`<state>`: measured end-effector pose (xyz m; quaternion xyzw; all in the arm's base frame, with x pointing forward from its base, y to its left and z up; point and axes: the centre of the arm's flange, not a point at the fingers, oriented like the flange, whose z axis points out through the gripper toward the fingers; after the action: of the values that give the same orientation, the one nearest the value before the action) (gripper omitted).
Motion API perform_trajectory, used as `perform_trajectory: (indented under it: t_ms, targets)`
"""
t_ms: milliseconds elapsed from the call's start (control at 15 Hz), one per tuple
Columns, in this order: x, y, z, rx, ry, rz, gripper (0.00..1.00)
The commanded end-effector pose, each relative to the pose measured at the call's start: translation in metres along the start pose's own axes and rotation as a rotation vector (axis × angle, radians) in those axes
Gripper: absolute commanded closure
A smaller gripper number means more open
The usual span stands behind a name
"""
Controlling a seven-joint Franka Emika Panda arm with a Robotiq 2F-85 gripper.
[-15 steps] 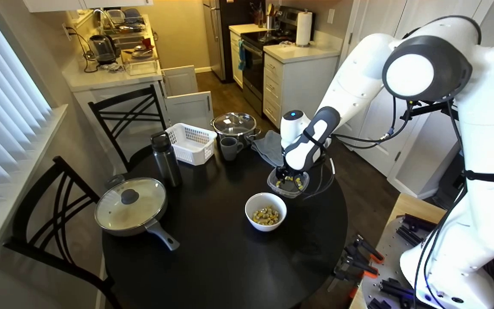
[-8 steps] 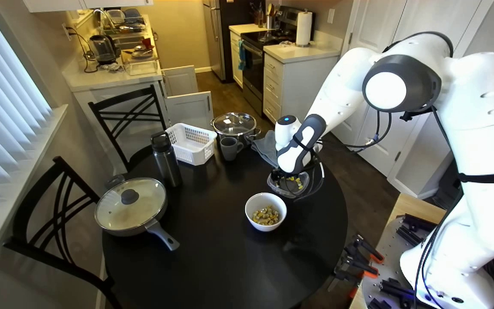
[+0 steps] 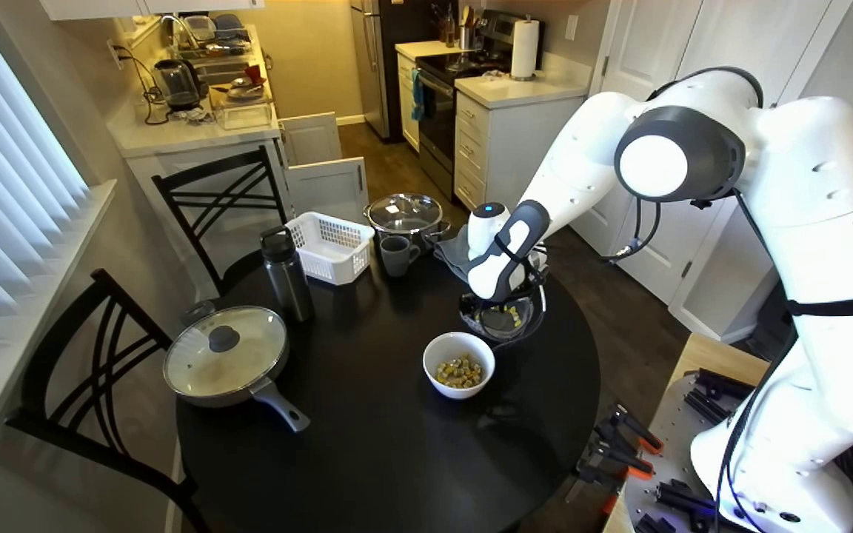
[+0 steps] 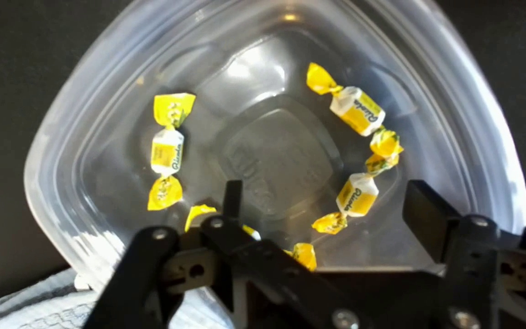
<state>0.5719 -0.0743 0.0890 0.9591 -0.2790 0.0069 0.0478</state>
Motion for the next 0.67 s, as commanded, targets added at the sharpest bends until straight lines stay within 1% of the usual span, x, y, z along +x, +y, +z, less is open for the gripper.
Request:
perform_trajectory:
  t_ms: [0,200,600]
  targets:
    - [0.0004,0.0003,0.0057,0.024,-0.019,0.021,0.39]
    - [-0.0030,0.0002,0.0061,0.027,-0.023,0.027,0.61]
    - [-0.0066,0.0045,0.0076,0.024,-0.031,0.024,0.98]
